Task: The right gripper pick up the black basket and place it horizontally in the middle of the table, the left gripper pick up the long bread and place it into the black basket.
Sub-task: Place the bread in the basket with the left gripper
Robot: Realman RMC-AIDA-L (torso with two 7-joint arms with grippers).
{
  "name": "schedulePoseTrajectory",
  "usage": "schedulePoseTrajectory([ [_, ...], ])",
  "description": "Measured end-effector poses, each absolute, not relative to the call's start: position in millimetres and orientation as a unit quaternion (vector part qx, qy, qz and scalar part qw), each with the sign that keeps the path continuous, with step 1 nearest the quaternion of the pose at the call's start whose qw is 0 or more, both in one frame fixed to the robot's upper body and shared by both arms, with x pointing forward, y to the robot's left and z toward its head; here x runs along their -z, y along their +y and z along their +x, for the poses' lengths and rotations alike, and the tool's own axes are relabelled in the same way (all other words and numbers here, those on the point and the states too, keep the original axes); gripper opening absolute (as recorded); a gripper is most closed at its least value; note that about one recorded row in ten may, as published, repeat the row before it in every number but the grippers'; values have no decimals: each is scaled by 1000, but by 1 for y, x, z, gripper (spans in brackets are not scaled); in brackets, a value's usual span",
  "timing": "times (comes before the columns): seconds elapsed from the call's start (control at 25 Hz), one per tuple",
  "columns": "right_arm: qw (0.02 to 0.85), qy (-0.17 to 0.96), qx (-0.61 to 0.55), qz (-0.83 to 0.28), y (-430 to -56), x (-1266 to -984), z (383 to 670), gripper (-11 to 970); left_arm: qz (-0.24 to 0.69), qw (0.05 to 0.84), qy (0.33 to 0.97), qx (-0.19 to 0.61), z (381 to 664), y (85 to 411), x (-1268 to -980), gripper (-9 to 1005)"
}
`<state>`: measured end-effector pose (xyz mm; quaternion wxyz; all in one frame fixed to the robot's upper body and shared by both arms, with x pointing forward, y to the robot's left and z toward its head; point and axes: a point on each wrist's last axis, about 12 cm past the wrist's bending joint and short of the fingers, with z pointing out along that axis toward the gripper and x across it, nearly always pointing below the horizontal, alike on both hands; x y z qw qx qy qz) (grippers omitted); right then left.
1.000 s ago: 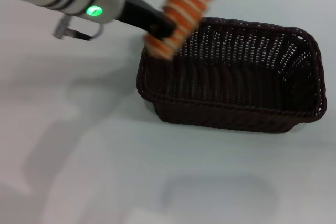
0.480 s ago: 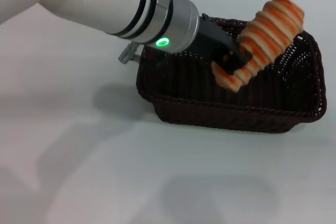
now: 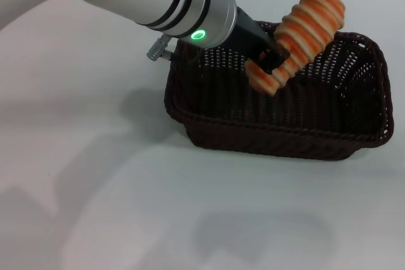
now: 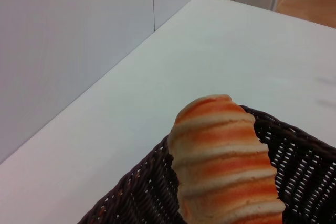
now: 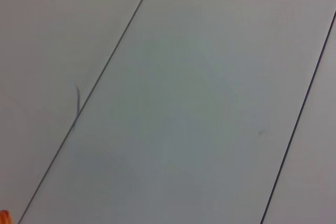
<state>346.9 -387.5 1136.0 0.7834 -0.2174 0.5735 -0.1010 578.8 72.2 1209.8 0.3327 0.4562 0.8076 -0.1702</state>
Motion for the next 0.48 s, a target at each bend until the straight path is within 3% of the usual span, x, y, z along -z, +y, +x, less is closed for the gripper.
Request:
schedulePoseTrajectory([
  [0.48,783,574,103,-217,-387,-1137,351,537,431,365,803,190,580,78,-1216,193],
])
